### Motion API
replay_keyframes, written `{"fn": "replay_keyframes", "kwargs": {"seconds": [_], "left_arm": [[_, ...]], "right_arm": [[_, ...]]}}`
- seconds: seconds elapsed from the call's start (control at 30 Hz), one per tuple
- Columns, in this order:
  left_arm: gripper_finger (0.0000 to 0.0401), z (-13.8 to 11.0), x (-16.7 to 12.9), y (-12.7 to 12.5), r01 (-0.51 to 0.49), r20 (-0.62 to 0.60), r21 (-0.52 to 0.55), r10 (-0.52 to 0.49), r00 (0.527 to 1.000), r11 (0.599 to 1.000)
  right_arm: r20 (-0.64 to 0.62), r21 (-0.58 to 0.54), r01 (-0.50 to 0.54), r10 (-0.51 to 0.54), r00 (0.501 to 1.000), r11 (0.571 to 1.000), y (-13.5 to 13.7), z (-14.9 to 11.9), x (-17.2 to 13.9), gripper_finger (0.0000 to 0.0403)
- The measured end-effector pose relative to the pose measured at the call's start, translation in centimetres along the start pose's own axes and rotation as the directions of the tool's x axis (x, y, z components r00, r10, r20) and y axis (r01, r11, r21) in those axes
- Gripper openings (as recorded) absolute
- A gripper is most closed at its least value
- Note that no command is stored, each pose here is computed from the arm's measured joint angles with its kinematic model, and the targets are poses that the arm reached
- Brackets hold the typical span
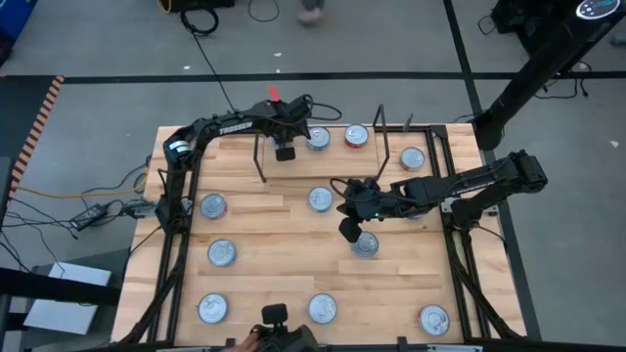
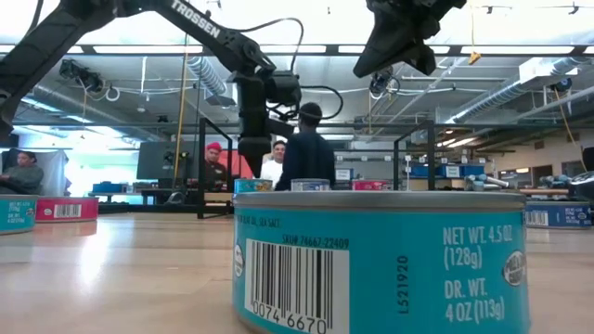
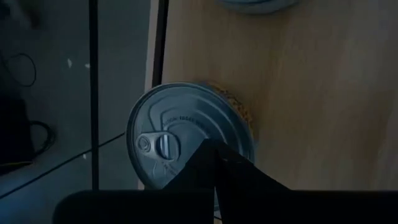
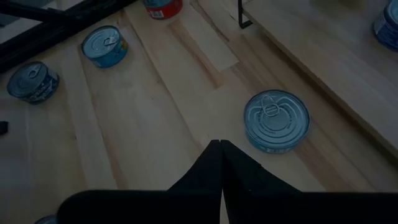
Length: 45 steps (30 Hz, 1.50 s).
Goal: Stack canned seafood by type on shelf
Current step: Put the center light blue tuna can on the shelf
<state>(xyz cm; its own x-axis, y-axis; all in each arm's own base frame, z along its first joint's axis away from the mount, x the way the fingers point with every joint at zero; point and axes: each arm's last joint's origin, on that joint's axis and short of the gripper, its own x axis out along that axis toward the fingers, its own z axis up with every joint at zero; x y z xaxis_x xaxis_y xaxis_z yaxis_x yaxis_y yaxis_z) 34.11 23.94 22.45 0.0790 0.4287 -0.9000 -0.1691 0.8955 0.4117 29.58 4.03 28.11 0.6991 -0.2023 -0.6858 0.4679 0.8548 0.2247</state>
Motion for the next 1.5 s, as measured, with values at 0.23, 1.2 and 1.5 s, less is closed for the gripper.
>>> {"fn": "replay_keyframes", "kwargs": {"seconds": [0.23,1.2,1.5], "left_arm": [[0.0002,0.0,-0.2,-0.6,0.023,-0.016,0.017,-0.022,1.000,1.000],[0.0002,-0.1,-0.4,-1.2,0.043,-0.042,-0.080,-0.046,0.998,0.996],[0.0002,-0.5,0.0,-0.2,0.034,-0.045,-0.107,-0.039,0.998,0.994]], "right_arm": [[0.000,-0.001,-0.001,0.001,1.000,1.000,0.0,0.0,0.0,0.0011],[-0.001,-0.008,-0.001,0.001,1.000,1.000,0.0,0.0,0.0,0.0011],[-0.001,-0.007,-0.001,0.001,1.000,1.000,0.0,0.0,0.0,0.0011]]}}
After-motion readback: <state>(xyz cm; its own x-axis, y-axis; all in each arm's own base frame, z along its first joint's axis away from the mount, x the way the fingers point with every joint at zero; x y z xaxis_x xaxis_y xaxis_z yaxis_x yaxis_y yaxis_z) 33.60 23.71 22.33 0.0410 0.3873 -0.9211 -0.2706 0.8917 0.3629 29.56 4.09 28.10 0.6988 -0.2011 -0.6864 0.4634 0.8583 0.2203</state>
